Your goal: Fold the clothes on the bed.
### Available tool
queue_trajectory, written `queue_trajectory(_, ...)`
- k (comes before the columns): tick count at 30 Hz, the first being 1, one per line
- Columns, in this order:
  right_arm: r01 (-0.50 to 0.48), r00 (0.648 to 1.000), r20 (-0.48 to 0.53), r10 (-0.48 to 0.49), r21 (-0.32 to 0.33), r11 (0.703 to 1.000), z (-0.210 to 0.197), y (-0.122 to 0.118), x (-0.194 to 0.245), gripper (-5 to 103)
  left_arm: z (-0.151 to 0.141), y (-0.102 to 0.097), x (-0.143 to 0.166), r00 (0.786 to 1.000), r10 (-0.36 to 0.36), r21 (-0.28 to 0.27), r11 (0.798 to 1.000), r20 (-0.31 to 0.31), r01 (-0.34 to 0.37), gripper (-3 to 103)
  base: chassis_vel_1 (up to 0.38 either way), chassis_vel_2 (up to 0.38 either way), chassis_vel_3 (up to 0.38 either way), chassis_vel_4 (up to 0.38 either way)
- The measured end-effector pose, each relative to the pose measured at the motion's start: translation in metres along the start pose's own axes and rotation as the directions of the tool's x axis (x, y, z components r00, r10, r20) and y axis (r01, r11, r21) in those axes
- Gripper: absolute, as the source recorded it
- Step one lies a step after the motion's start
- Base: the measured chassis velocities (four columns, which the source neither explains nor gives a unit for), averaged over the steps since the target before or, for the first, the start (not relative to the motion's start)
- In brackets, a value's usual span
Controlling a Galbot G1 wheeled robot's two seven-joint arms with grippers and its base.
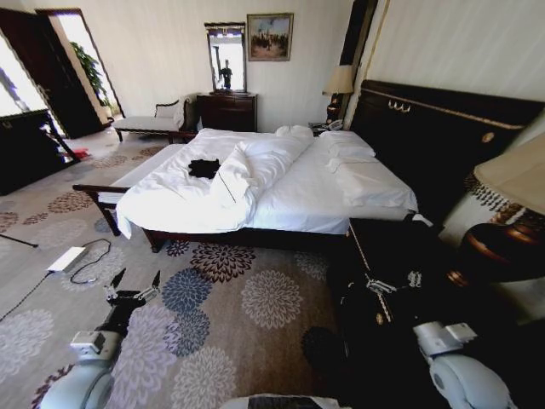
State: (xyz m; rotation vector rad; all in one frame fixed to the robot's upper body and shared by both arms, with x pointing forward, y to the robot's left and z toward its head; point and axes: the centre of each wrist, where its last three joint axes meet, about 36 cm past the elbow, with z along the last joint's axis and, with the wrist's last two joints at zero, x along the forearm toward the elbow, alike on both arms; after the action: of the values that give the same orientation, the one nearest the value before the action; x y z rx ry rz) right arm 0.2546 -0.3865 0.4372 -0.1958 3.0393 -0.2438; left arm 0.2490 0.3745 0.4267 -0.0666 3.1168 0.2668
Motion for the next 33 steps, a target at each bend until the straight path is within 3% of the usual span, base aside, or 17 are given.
queue_trajectory(13, -0.015, 1.000, -0.005, 0.015, -0.009, 1.000, 0.0024, 0.0015, 0.0056, 100, -0.0042, -0.0041, 0.0014, 1.000, 0.003, 0.008, 1.000, 0.009, -0.003, 96, 0.000, 0.000, 0.000, 0.000)
queue_trajectory(33, -0.012, 1.000, -0.006, 0.012, -0.012, 1.000, 0.0016, 0.0032, 0.0058, 100, -0.0031, -0.0057, 0.0066, 1.000, -0.005, 0.018, 1.000, 0.003, 0.004, 100, 0.000, 0.000, 0.000, 0.000)
